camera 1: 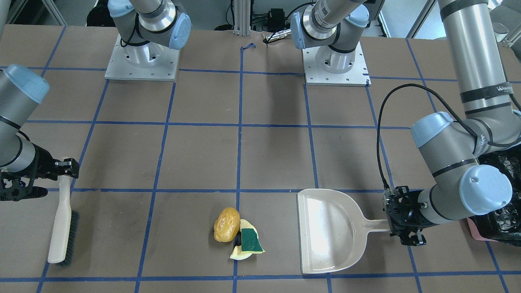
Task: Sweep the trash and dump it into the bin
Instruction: 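Grasp the white dustpan handle with the left gripper while the right grasps the brush, then lift the brush with the right gripper and move it behind the sponge and yellow item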
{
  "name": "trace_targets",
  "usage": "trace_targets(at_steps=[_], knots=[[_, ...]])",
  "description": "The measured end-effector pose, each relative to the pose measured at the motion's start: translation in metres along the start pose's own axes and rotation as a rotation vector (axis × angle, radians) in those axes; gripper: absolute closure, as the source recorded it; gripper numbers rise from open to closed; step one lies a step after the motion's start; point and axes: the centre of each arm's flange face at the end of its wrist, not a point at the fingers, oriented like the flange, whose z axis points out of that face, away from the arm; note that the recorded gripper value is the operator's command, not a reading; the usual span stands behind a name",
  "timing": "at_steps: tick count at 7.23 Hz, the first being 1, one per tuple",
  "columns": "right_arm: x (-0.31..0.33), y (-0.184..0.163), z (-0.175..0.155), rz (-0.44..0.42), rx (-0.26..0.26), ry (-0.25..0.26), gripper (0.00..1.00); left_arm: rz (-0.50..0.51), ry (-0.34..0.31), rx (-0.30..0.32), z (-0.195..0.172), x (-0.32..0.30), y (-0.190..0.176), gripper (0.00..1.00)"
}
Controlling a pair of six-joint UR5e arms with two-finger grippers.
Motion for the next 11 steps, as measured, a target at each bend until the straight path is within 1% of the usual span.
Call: trace_targets(at_steps=[1,2,3,5,6,7,8,9,11], knots=[[0.0,-0.001,-0.001,-0.001,0.003,0.0,1.0,0.011,-0.009,-0.002,0.0,-0.001,0.0,0.47],[0.001,-0.001,-0.002,-0.001,0.004,0.001,1.0,0.019,-0.02,-0.004,0.0,-0.002,0.0,0.49],[0.0,-0.001,-0.003,-0.001,0.006,0.003,1.0,0.023,-0.025,-0.007,0.0,-0.002,0.0,0.56],[-0.005,-0.004,-0.007,-0.006,0.012,0.008,1.0,0.021,-0.023,-0.039,0.0,-0.002,0.0,0.62],[-0.011,-0.008,-0.014,0.002,0.021,0.015,1.0,0.019,-0.024,-0.048,-0.002,-0.002,0.001,0.7],[-0.023,-0.013,-0.023,0.019,0.031,0.019,1.0,0.02,-0.024,-0.055,-0.002,-0.002,0.001,0.82],[-0.043,-0.019,-0.033,0.039,0.036,0.019,1.0,0.022,-0.025,-0.062,-0.003,-0.002,0.0,0.84],[-0.072,-0.024,-0.043,0.072,0.042,0.006,1.0,0.026,-0.026,-0.068,-0.004,-0.002,-0.003,0.86],[-0.138,-0.029,-0.051,0.148,0.045,-0.015,1.0,0.036,-0.027,-0.084,-0.006,-0.001,-0.011,0.86]])
